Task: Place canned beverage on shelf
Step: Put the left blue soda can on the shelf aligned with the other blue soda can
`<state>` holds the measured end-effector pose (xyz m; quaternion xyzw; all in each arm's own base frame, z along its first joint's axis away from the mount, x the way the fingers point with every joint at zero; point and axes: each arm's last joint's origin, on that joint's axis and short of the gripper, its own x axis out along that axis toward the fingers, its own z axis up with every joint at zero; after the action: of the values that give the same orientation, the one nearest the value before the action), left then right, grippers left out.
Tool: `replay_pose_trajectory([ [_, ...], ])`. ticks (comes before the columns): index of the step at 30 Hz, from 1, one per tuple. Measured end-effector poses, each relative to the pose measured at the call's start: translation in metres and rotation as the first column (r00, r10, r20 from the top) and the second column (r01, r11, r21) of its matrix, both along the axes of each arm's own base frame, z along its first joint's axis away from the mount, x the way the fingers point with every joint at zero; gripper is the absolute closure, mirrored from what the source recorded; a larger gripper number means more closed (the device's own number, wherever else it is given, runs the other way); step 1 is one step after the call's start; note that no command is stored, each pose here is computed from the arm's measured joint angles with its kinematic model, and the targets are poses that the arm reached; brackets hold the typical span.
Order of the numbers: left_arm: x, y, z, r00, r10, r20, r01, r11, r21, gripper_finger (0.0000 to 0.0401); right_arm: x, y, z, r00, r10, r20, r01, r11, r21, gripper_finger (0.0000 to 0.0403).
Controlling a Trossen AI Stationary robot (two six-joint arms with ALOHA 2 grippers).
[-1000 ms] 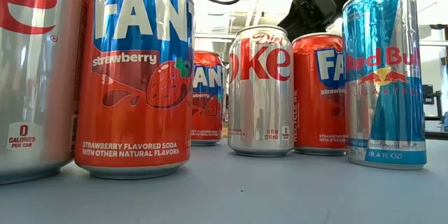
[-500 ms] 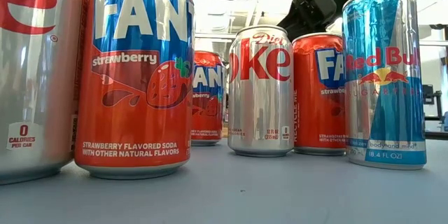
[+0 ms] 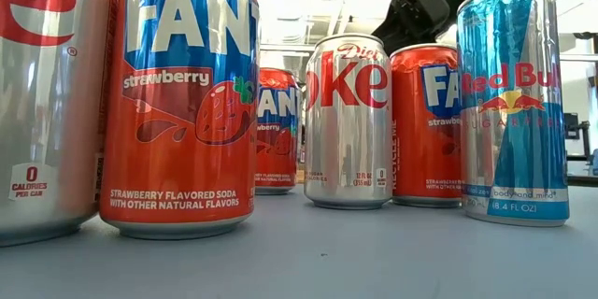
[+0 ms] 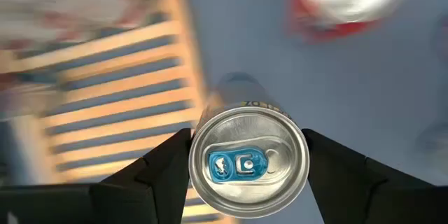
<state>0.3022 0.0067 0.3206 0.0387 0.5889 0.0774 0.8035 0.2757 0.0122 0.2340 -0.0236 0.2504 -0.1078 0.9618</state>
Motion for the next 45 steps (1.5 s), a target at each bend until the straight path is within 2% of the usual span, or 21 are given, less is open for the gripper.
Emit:
replay_pose_trajectory([
  [3, 0.002, 0.013, 0.006, 1.0, 0.006, 0.023, -0.008, 0.998, 0.064, 0.0178, 0.0, 0.0, 0.0, 1.0, 0.0, -0.002, 0.0, 1.0, 0.0, 0.0127],
  [8, -0.002, 0.043, 0.006, 0.999, 0.031, 0.008, -0.031, 0.998, 0.057, 0.0178, 0.0, 0.0, 0.0, 1.0, 0.0, -0.003, 0.0, 1.0, 0.0, 0.0127],
  [12, -0.008, 0.075, 0.007, 0.999, 0.041, -0.001, -0.041, 0.995, 0.087, 0.0178, 0.0, 0.0, 0.0, 1.0, 0.0, -0.003, 0.0, 1.0, 0.0, 0.0127],
  [19, -0.02, 0.14, 0.007, 0.988, 0.107, 0.111, -0.11, 0.994, 0.021, 0.0178, 0.0, 0.0, 0.0, 1.0, 0.001, -0.003, -0.001, 1.0, -0.001, 0.0127],
  [22, -0.03, 0.157, 0.006, 0.988, 0.12, 0.098, -0.122, 0.992, 0.017, 0.0178, 0.0, -0.001, 0.0, 1.0, -0.001, -0.005, 0.001, 1.0, -0.003, 0.0127],
  [27, -0.03, 0.172, -0.004, 0.988, 0.14, 0.064, -0.142, 0.99, 0.026, 0.0178, 0.0, -0.007, 0.0, 1.0, -0.023, -0.005, 0.023, 1.0, -0.003, 0.0127],
  [38, -0.013, 0.186, -0.036, 0.986, 0.165, -0.027, -0.165, 0.986, 0.013, 0.0178, 0.0, -0.018, -0.001, 0.998, -0.063, -0.006, 0.063, 0.998, -0.002, 0.0127],
  [45, -0.01, 0.19, -0.04, 0.982, 0.187, -0.008, -0.187, 0.982, 0.011, 0.0178, 0.0, -0.017, -0.001, 0.998, -0.062, -0.007, 0.062, 0.998, -0.002, 0.0127],
])
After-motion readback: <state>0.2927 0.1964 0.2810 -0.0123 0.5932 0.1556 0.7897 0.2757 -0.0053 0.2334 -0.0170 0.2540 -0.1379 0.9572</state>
